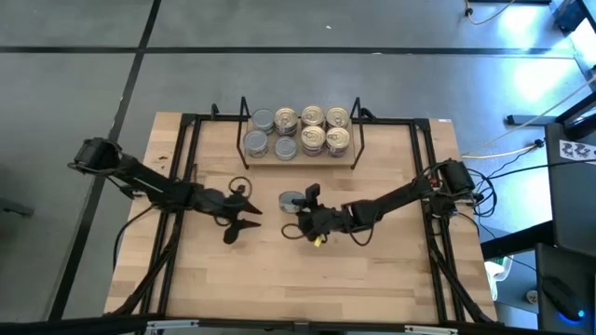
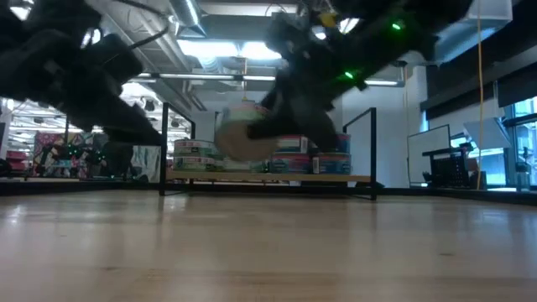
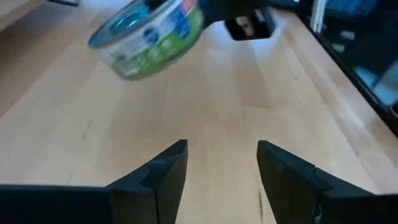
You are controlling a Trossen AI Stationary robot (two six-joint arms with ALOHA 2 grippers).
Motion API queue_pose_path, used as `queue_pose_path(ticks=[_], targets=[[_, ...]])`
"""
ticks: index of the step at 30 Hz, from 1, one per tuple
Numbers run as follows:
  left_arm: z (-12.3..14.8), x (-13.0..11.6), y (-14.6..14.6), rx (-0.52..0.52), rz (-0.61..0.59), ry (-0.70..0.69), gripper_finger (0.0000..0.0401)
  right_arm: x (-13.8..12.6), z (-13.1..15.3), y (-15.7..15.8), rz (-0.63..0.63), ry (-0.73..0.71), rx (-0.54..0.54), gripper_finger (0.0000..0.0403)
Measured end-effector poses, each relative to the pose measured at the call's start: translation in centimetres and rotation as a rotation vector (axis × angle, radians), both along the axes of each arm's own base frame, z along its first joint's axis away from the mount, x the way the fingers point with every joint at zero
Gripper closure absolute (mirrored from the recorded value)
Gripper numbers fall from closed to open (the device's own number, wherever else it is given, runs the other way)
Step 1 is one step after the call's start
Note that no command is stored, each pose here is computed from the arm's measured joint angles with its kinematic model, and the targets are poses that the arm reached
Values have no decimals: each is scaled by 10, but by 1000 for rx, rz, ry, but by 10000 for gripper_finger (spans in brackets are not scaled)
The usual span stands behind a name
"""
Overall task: Stack canned seafood by type on shelf
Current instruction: Stack the green and white tuna can on top of the green and white tuna can on the shelf
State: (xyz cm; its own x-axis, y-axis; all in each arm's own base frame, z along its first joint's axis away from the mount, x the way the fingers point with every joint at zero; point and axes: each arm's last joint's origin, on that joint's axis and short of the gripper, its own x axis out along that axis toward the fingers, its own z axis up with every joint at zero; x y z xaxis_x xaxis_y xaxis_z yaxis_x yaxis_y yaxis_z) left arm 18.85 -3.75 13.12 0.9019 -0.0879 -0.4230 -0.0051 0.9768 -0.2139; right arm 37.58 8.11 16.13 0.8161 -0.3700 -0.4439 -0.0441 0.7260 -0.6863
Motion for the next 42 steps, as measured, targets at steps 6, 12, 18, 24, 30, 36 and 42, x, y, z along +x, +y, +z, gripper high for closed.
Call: queue_pose_path(ticks=[6,12,18,24,30,36,42], targets=[[-12,-23,0,-17,83,-25,210,22,27,-23,-30,-52,-13,259],[-13,-25,1,17,93,-26,210,37,45,-58,-116,-112,-15,259],[-13,-25,1,18,98,-24,210,52,44,-105,-214,-86,-82,259],[-15,-25,1,6,107,-4,210,59,26,-146,-289,-38,-88,259],[-18,-27,2,-24,127,32,210,58,15,-166,-312,-6,-98,259],[-18,-27,2,-22,126,31,210,58,13,-177,-310,-12,-68,226],[-18,-27,2,-22,126,32,210,57,10,-178,-326,-45,39,160]])
